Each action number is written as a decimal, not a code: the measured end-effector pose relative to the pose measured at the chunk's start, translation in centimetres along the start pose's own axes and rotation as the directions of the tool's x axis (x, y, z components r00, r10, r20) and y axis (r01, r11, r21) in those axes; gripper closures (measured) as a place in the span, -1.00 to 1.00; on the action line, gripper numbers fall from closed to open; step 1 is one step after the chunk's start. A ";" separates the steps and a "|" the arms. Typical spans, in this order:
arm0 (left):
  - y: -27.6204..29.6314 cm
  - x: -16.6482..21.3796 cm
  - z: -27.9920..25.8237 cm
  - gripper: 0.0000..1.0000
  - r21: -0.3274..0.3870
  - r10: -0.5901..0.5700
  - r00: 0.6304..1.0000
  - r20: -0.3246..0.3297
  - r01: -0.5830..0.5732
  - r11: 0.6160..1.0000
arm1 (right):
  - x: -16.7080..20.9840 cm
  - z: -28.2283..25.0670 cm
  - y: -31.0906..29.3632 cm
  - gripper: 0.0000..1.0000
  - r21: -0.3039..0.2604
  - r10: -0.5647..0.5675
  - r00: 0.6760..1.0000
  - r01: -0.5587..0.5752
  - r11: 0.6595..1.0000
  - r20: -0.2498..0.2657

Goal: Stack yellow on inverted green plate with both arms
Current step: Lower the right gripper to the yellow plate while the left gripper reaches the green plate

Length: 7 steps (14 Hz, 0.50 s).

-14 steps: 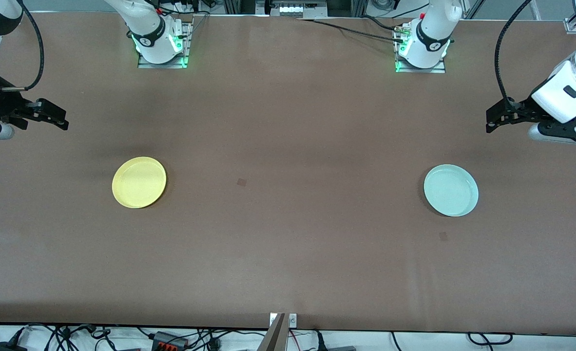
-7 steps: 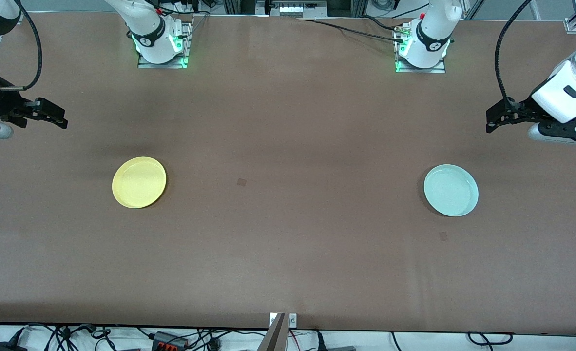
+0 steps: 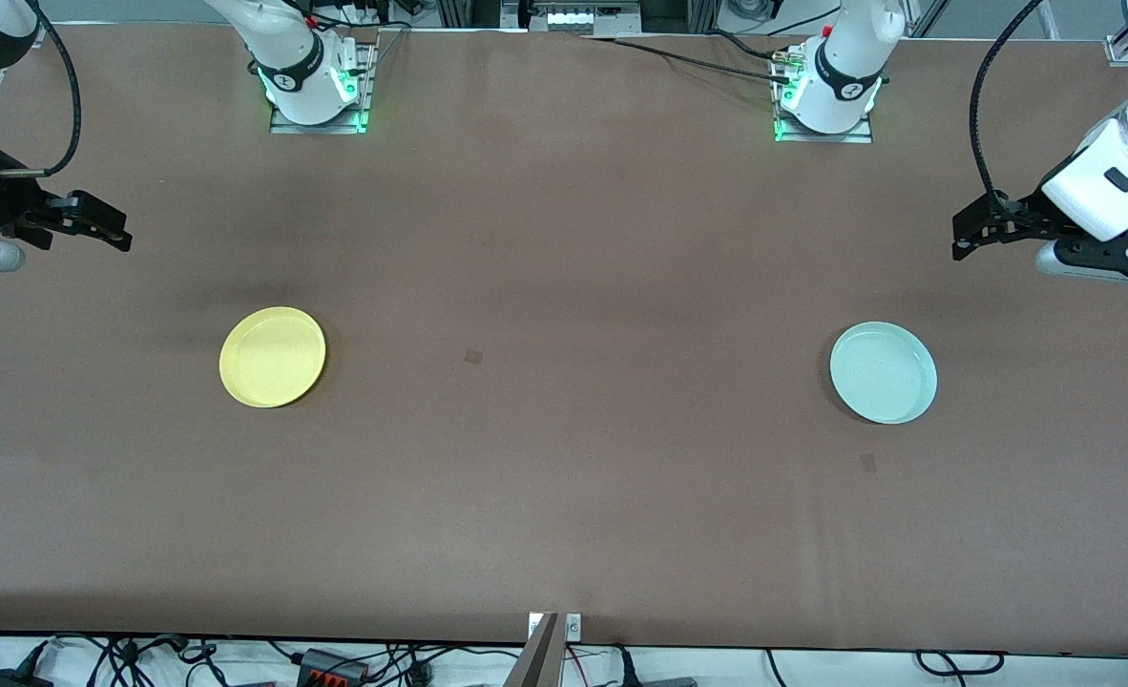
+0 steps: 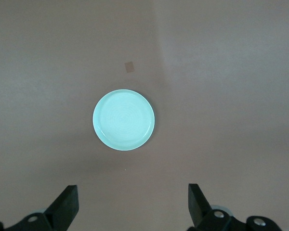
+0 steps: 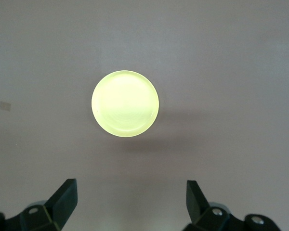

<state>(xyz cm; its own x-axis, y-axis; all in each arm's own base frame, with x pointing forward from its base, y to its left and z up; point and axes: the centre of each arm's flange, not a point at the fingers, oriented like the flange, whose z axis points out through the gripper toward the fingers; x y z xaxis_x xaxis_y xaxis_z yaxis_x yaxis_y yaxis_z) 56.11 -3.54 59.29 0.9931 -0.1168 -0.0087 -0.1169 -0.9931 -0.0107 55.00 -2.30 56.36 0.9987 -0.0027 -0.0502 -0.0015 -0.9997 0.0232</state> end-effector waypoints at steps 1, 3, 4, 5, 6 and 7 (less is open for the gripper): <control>0.0 0.0 0.0 -1.00 0.000 0.000 1.000 0.000 0.000 1.000 | 0.1 0.2 0.0 -1.00 0.000 0.000 1.000 0.000 1.000 0.003; 0.0 0.1 0.4 -1.00 -0.001 0.000 1.000 0.009 0.000 1.000 | 0.6 1.4 0.0 -1.00 0.001 0.001 1.000 -0.001 1.000 0.026; 0.0 0.4 1.0 -1.00 -0.002 0.000 1.000 0.019 0.000 1.000 | 1.1 2.7 0.2 -1.00 0.001 0.003 0.999 -0.003 1.000 0.050; -0.1 0.7 1.6 -1.00 -0.003 0.000 1.000 0.031 0.000 1.000 | 1.8 4.4 0.4 -1.00 0.002 0.007 0.997 -0.007 1.000 0.079; -0.2 1.0 2.3 -1.00 -0.005 -0.001 0.999 0.042 0.001 1.000 | 2.5 6.3 0.8 -1.00 0.003 0.013 0.994 -0.013 1.000 0.109; -0.4 1.2 2.9 -1.00 -0.006 -0.005 0.999 0.052 0.005 1.000 | 3.2 8.2 1.1 -1.00 0.004 0.018 0.991 -0.019 1.000 0.136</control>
<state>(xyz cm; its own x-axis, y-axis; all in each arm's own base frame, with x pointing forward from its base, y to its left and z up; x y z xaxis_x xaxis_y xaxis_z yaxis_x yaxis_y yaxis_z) 57.37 -3.23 56.38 0.9919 -0.1114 -0.0611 -0.1119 -0.9937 -0.0047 57.83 -3.62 48.04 0.9824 -0.0238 -0.1851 -0.0204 -0.9996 0.0202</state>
